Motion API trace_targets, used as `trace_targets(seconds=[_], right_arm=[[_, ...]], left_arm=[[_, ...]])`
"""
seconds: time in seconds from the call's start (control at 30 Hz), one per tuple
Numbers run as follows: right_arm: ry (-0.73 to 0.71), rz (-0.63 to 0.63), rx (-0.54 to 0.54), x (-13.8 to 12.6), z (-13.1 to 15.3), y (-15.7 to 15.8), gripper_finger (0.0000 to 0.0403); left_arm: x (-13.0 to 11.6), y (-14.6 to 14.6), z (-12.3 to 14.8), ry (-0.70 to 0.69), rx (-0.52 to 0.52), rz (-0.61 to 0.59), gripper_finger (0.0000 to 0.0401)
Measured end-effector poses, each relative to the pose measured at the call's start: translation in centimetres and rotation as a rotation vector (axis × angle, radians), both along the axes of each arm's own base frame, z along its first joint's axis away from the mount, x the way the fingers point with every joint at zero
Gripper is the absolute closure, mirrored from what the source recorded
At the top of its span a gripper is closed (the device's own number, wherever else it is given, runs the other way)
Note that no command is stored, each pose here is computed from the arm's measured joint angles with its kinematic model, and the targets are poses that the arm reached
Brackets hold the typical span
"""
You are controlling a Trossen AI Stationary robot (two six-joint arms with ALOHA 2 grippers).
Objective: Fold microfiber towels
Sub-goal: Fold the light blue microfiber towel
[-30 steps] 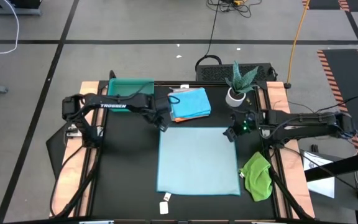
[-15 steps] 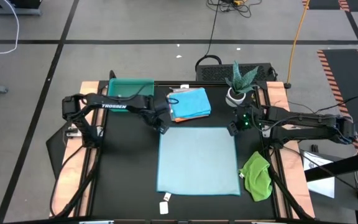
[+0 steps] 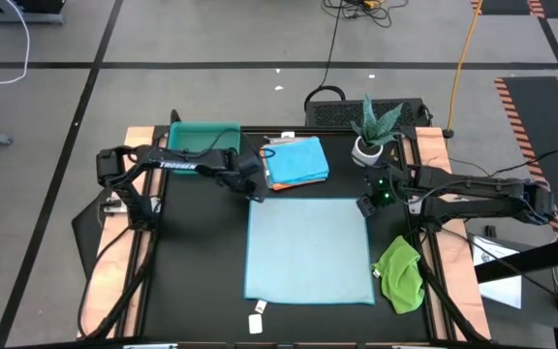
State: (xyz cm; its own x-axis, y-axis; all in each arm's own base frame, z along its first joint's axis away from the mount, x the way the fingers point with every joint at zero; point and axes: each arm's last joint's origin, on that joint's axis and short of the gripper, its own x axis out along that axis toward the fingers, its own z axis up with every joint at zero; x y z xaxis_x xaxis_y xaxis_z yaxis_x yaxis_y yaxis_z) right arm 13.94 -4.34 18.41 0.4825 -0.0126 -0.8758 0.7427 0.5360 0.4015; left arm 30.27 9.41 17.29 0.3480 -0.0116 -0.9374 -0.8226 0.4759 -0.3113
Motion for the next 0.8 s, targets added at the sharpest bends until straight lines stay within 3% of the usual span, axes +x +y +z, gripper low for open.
trace_targets(seconds=[0.23, 0.8], right_arm=[[0.033, -0.097, -0.045, -0.2, -0.2, -0.9, 0.0259], [0.141, -0.079, 0.021, 0.4, -2.1, -2.4, 0.0259]], left_arm=[[-0.6, 0.4, -0.2, 0.057, 0.019, 0.036, 0.0272], [-1.9, 0.0, -2.1, 0.101, 0.002, 0.016, 0.0272]])
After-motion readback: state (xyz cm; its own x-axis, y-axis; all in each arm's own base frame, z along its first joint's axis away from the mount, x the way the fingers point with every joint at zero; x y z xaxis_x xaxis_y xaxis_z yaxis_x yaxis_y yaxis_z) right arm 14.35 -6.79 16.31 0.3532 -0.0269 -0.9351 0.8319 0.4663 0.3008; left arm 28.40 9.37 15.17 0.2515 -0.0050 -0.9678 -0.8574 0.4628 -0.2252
